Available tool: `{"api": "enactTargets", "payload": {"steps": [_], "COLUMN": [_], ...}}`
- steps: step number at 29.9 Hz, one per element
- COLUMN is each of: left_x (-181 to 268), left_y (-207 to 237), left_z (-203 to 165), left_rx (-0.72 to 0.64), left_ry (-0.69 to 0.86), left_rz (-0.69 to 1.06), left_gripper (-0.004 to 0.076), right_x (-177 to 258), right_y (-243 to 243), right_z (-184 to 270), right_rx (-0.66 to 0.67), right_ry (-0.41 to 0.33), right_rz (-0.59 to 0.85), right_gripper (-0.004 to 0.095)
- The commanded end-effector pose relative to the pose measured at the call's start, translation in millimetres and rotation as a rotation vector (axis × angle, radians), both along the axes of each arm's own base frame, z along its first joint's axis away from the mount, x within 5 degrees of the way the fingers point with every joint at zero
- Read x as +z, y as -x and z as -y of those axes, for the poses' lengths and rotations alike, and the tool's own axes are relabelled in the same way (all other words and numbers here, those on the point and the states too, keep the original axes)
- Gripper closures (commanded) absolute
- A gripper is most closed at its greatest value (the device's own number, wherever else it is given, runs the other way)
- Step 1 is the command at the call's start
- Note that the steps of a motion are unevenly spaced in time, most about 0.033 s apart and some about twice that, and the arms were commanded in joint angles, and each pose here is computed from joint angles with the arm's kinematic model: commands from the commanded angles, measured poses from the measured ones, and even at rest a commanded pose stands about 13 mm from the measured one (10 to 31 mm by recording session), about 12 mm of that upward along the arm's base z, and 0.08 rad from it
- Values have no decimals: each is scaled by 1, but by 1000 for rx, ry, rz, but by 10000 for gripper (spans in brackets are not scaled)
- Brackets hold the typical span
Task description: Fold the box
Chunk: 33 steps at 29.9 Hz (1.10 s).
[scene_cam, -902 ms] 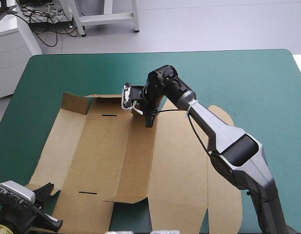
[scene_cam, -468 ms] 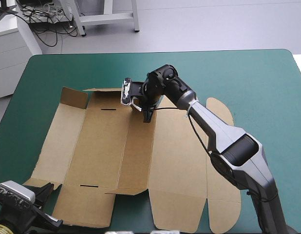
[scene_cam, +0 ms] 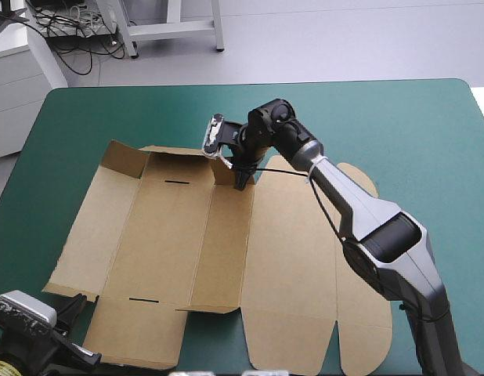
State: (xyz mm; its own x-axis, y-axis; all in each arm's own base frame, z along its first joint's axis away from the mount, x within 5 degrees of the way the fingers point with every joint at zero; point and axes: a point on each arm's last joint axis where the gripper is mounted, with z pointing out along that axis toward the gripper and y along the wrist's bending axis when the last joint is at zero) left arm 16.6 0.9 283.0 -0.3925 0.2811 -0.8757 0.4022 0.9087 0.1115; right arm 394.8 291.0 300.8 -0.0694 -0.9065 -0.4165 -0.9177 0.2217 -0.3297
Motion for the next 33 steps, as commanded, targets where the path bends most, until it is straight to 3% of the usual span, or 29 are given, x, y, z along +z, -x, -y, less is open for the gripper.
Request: {"api": "enactTargets", "payload": {"steps": [1,9,15,19,23,26,33], "left_x": [12,12,12,12,12,12,12], "left_y": [-3,-3,-3,-3,-3,-3,-2], "left_z": [1,1,1,1,1,1,2], "left_rx": [-9,-9,-7,-7,-6,-6,-11], "left_ry": [27,27,30,30,28,28,38], "left_rz": [69,69,67,67,68,68,64], "left_gripper": [734,734,734,733,734,734,734], "right_x": [61,140,186,199,201,192,158], "right_y": [4,15,46,63,90,111,183], "right_z": [33,116,178,211,236,249,260], "right_rx": [-82,-387,-510,-684,-774,-879,-1001], "right_ry": [-91,-281,-312,-375,-325,-268,-319], "right_rz": [105,179,227,188,211,212,80], "right_gripper": [538,557,565,705,932,928,928]}}
